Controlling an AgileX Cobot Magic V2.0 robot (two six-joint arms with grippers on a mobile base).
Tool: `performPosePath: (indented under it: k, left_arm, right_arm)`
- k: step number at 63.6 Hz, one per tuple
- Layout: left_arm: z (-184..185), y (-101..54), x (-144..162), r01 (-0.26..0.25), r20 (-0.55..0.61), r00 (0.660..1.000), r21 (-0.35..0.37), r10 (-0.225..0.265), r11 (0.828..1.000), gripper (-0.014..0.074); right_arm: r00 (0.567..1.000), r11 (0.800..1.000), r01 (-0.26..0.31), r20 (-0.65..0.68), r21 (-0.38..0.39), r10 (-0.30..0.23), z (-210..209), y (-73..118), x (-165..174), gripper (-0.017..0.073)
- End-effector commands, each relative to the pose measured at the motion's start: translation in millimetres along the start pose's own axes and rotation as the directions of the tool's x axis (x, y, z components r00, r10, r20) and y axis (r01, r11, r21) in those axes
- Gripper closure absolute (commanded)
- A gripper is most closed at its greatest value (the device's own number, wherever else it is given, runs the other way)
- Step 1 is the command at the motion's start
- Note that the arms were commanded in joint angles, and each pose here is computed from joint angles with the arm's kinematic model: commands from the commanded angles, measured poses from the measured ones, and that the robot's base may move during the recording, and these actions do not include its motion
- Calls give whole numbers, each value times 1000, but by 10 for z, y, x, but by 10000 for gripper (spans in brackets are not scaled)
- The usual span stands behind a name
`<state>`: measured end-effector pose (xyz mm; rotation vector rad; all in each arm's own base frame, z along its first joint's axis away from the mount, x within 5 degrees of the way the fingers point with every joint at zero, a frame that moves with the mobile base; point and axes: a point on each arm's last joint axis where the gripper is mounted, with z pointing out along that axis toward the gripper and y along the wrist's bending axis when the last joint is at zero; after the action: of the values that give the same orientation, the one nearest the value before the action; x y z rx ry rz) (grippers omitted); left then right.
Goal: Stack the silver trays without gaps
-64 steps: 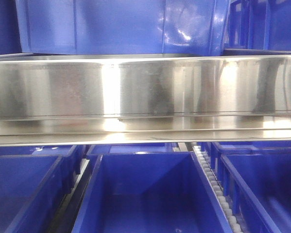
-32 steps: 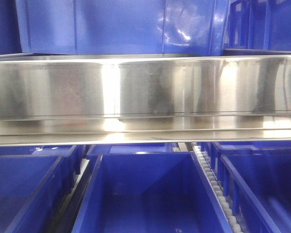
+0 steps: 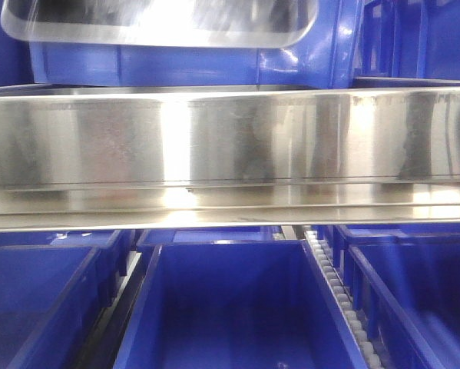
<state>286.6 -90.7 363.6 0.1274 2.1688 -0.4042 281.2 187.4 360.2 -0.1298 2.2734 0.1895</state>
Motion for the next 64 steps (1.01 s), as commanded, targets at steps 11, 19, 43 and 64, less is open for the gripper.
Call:
performPosePath:
  k: [11, 19, 43, 64]
  left_arm:
    - [105, 8, -29, 80, 8, 997, 23, -80, 997, 611]
    - [133, 13, -11, 79, -10, 997, 21, -79, 997, 611]
    - [133, 19, -6, 65, -14, 998, 14, -65, 998, 363]
    - [132, 18, 33, 65, -57, 996, 13, -64, 998, 257]
  right_arm:
    - [998, 998, 62, 11, -1, -62, 146, 71, 7, 619]
    - [998, 998, 68, -3, 4, -68, 206, 83, 31, 619]
    - [998, 998, 65, -16, 9, -65, 244, 89, 49, 304]
    - [998, 999, 47, -34, 27, -46, 243, 72, 65, 342]
